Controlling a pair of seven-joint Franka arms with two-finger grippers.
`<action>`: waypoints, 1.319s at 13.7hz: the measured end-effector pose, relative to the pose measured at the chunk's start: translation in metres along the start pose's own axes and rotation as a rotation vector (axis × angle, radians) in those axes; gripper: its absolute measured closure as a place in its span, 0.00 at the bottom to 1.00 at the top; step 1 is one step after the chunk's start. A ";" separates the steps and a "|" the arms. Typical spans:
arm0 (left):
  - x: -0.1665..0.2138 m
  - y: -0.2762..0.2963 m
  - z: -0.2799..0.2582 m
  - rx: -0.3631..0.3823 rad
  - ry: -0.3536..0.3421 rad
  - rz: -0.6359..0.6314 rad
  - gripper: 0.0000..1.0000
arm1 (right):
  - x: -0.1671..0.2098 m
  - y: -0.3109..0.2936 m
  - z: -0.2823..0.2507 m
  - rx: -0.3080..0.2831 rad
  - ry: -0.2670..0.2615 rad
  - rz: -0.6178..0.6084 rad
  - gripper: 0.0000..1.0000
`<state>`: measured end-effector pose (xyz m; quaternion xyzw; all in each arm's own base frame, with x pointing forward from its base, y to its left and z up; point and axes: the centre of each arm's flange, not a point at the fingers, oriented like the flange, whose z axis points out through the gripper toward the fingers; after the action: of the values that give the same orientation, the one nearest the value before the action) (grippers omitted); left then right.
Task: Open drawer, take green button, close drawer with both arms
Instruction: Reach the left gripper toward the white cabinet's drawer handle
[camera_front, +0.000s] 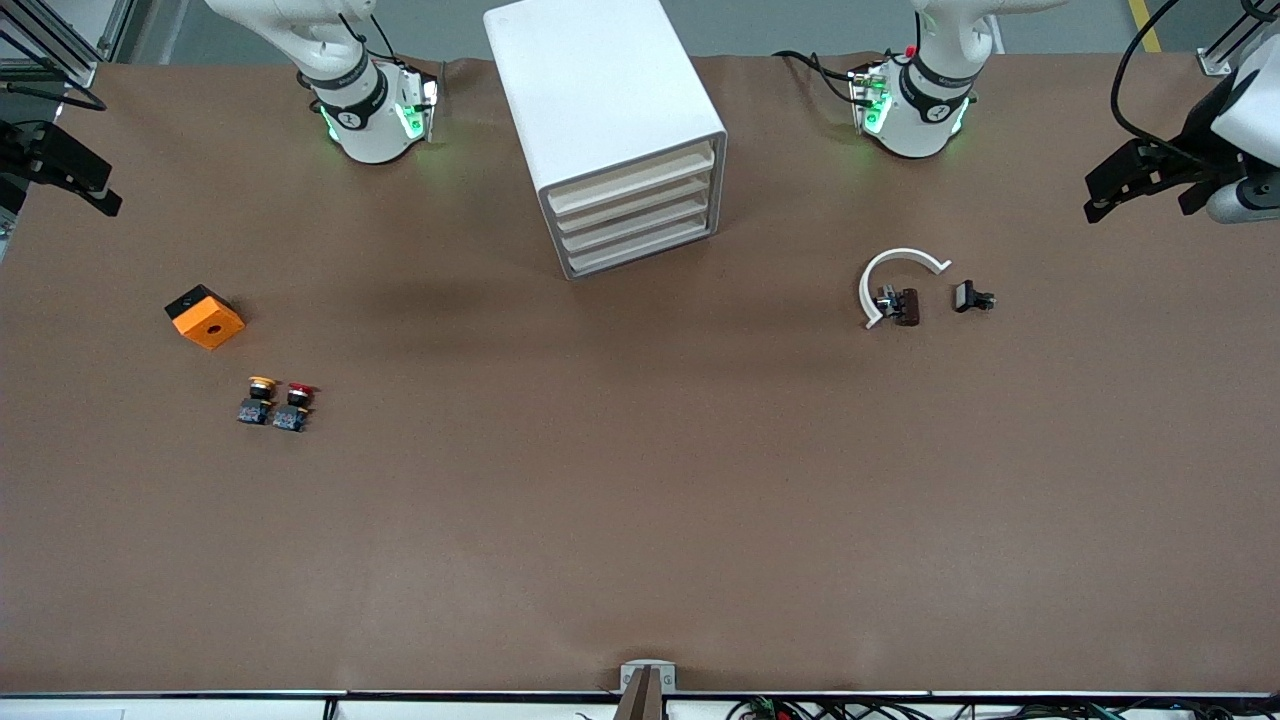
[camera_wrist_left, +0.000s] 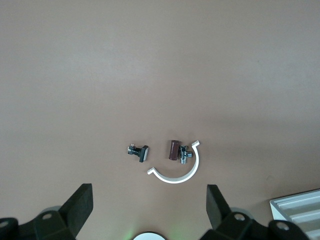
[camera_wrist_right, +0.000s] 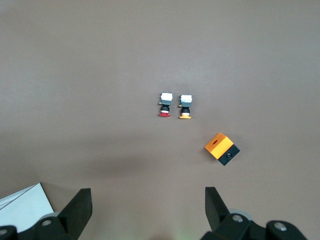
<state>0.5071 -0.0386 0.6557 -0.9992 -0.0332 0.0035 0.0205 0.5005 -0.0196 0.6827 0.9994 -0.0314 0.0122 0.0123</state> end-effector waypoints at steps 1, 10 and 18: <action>0.000 -0.001 0.000 0.001 0.001 -0.002 0.00 | 0.000 0.000 0.000 0.000 0.000 0.000 0.00; 0.049 0.005 0.084 0.009 -0.143 -0.082 0.00 | 0.003 -0.004 0.003 0.000 -0.005 -0.007 0.00; 0.083 0.163 0.319 0.146 -0.411 -0.560 0.00 | 0.008 -0.022 0.011 0.001 -0.020 -0.041 0.00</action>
<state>0.5981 -0.1827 0.3299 -0.9256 -0.3092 0.2009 0.0852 0.5102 0.0016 0.6716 0.9999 -0.0111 0.0017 0.0116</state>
